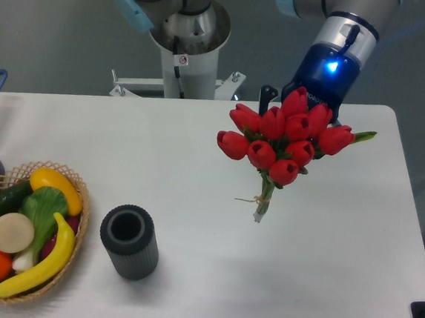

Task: Place the flowers on the table
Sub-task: 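Hold the red tulip bouquet by the stems in the gripper, raised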

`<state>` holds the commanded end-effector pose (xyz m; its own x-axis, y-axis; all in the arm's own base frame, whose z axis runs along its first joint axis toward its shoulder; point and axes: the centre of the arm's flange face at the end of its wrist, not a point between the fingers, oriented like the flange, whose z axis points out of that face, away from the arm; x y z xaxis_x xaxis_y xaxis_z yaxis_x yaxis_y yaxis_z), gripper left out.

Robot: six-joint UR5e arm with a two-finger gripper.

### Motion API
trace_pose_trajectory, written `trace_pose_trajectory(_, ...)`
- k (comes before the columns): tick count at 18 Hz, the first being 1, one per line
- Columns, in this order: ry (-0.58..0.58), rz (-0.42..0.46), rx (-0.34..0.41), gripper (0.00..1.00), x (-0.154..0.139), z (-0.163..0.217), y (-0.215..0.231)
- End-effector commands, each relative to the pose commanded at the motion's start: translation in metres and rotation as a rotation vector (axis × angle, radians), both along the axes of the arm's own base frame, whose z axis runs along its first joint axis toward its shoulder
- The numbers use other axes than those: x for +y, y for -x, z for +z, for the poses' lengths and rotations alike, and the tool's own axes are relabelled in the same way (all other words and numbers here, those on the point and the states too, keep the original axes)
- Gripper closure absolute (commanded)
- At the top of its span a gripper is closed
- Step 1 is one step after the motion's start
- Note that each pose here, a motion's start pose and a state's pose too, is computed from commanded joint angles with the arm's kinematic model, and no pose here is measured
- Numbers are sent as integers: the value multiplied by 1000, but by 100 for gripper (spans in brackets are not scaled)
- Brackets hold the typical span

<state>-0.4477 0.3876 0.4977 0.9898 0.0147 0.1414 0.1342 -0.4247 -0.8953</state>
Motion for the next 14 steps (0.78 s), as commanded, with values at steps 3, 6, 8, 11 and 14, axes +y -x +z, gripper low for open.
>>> trace_pose_trajectory(3, 0, -5, 5, 58, 0, 0, -2)
trace_pose_trajectory(6, 1, -2, 6, 58, -1, 0, -2)
trace_pose_trajectory(8, 6, 4, 6, 58, -2, 2, -3)
trace_pose_trajectory(11, 19, 11, 16, 58, -2, 6, -7)
trace_pose_trajectory(14, 49, 33, 38, 58, -6, 9, -11)
